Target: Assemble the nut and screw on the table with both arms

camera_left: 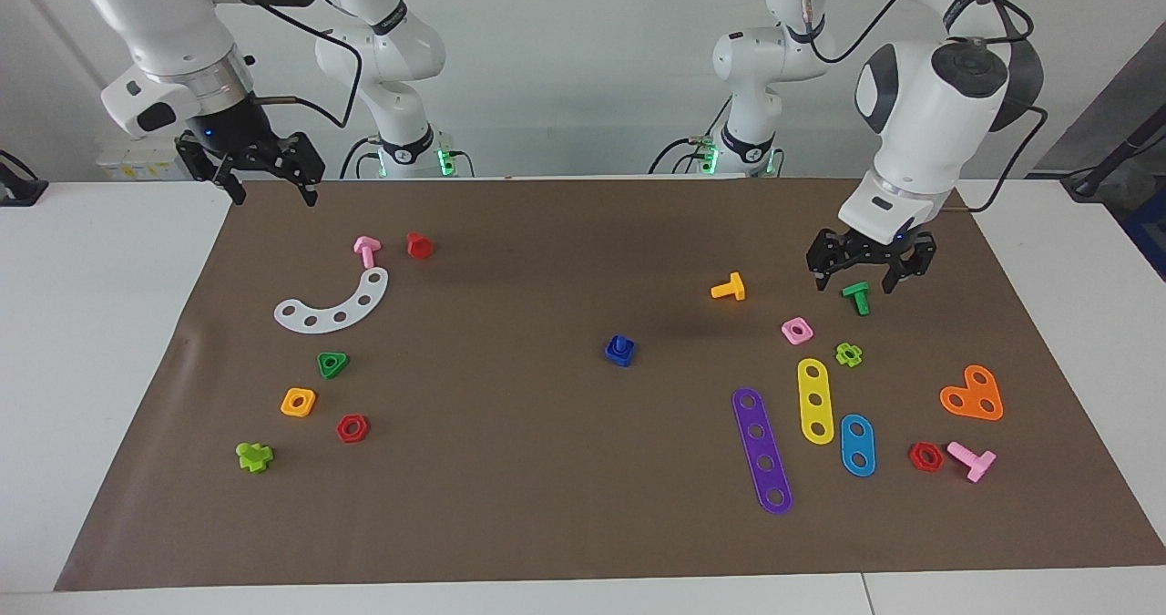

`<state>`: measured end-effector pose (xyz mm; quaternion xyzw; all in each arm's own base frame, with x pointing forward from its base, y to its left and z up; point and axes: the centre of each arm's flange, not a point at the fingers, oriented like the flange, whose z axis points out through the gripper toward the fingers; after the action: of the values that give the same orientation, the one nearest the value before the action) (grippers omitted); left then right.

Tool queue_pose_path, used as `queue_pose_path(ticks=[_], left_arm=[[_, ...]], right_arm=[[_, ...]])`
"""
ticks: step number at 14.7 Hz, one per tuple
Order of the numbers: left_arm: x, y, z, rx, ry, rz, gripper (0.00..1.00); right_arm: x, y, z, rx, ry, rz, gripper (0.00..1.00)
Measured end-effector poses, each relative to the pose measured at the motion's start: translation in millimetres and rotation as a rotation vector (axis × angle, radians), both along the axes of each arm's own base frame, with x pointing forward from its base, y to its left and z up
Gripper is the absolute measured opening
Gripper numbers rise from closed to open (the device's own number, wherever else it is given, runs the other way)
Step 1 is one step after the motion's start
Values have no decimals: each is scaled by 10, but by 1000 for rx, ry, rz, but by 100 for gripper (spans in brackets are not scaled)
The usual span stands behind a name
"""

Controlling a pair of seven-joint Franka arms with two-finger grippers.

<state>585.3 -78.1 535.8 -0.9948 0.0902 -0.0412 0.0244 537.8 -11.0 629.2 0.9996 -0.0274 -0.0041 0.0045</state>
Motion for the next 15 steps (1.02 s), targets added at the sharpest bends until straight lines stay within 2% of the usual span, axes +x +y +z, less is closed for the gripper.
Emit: queue_pose_path(ticks=[6,15], left_arm=[[-182,172,303,-20,8,33,100],[-245,375,701,-40,27,45,100]], right_arm=[[0,0,1,0,0,0,100],[-1,0,1,0,0,0,100]])
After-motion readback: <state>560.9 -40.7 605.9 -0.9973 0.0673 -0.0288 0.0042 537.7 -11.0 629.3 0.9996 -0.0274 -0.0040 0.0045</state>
